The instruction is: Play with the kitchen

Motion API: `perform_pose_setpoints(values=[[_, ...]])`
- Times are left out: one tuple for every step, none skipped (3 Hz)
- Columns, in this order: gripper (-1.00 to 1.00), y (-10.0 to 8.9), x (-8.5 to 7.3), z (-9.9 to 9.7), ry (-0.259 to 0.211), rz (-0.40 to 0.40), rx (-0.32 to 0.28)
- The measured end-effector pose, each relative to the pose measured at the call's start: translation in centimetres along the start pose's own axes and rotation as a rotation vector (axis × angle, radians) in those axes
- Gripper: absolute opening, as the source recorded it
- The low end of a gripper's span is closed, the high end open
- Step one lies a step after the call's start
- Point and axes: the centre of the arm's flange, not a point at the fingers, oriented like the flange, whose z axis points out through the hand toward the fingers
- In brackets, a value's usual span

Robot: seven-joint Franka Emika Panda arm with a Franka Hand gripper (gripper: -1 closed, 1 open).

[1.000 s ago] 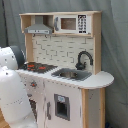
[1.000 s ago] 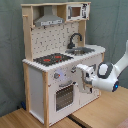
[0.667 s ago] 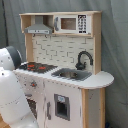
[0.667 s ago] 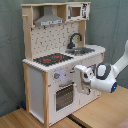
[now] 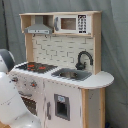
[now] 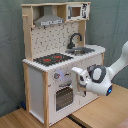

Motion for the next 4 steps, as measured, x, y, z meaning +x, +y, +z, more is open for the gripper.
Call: perform_pose_setpoints(values=[[1.0, -1.1, 0.1, 0.9, 0.01, 0.0, -0.008], [1.0, -2.4, 0.2, 1.8, 0.019, 0.002, -0.015], [1.0, -3.8, 0.3, 2.9, 0.03, 0.007, -0.024], [1.0, -5.2, 0.4, 4.0, 0.041, 0.015, -0.034]])
